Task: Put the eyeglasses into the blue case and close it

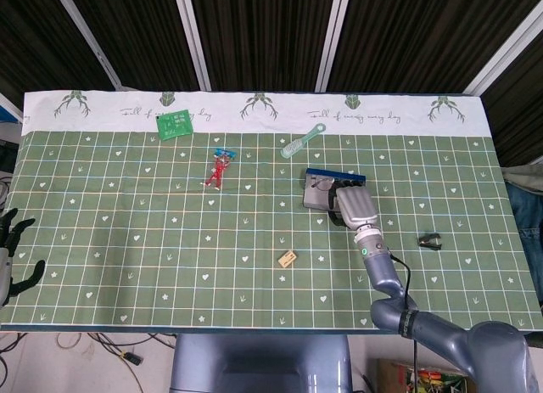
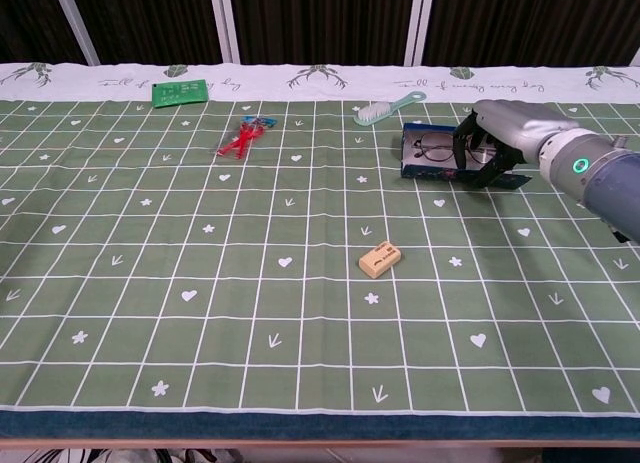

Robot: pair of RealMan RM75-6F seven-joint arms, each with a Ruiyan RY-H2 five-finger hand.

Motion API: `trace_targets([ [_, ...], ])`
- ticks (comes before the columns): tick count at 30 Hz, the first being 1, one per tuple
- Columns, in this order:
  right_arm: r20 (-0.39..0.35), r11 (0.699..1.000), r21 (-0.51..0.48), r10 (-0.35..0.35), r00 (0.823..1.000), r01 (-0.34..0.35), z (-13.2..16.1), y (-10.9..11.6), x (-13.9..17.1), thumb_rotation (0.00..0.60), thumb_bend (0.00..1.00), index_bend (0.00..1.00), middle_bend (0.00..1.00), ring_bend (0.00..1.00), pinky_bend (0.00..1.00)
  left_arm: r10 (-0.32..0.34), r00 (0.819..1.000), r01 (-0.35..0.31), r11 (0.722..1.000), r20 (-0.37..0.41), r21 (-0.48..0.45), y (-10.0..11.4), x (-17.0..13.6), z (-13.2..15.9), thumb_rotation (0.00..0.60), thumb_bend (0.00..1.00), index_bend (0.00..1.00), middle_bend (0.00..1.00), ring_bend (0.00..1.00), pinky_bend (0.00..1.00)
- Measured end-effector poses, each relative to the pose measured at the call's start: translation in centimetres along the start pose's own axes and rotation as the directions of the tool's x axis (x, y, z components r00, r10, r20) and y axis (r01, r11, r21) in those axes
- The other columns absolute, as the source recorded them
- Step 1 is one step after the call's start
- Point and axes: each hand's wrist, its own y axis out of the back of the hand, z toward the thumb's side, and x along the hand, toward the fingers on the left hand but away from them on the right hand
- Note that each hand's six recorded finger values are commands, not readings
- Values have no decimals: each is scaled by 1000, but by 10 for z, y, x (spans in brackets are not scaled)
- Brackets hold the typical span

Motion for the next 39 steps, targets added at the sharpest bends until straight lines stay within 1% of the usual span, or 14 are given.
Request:
trace_targets([
  [5, 0, 1000, -1, 1, 1000, -1, 1, 0, 0, 600, 517, 648, 332, 308, 248, 0, 1000, 0, 1000, 0, 0, 0, 0, 0, 600, 354, 167, 0, 0, 0],
  [11, -1, 1000, -11, 2, 1000, -2, 2, 1, 0, 600, 585, 675, 333, 308, 248, 0, 1000, 0, 1000, -1, -3, 0, 0, 0, 600, 354, 168, 0, 0, 0],
  [16, -11, 1000, -21, -9, 1000, 8, 3, 5, 2, 600, 617, 686, 333, 308, 248, -1, 1000, 1, 1000, 0, -5, 0, 0, 0, 600, 354, 168, 0, 0, 0],
  [22, -37, 999, -32, -26, 999, 25, 6, 16, 11, 600, 620, 698, 325, 289, 222, -4, 1000, 4, 1000, 2, -2, 0, 0, 0, 600, 354, 169, 0, 0, 0],
  [25, -63, 999, -36, -37, 997, 35, 11, 24, 20, 600, 619, 699, 321, 281, 215, -4, 1000, 4, 1000, 3, -1, -1, 0, 1, 600, 354, 170, 0, 0, 0],
  [29, -91, 999, -19, -52, 994, 51, 16, 36, 30, 600, 620, 700, 318, 270, 211, -4, 1000, 4, 1000, 3, 0, -1, -1, 1, 600, 354, 171, 0, 0, 0],
  [32, -96, 998, 6, -61, 994, 62, 16, 43, 33, 600, 619, 702, 317, 270, 211, -3, 1000, 3, 1000, 4, 1, -1, -1, 1, 600, 354, 172, 0, 0, 0],
  [35, -87, 998, 11, -65, 994, 66, 16, 48, 30, 600, 621, 705, 315, 269, 211, -1, 1000, 1, 1000, 3, -1, 0, -1, 1, 600, 354, 173, 0, 0, 0],
  [39, -74, 999, 8, -50, 996, 51, 15, 50, 25, 600, 624, 708, 307, 269, 211, -1, 1000, 1, 1000, 2, -2, 0, -1, 1, 600, 354, 173, 0, 0, 0],
])
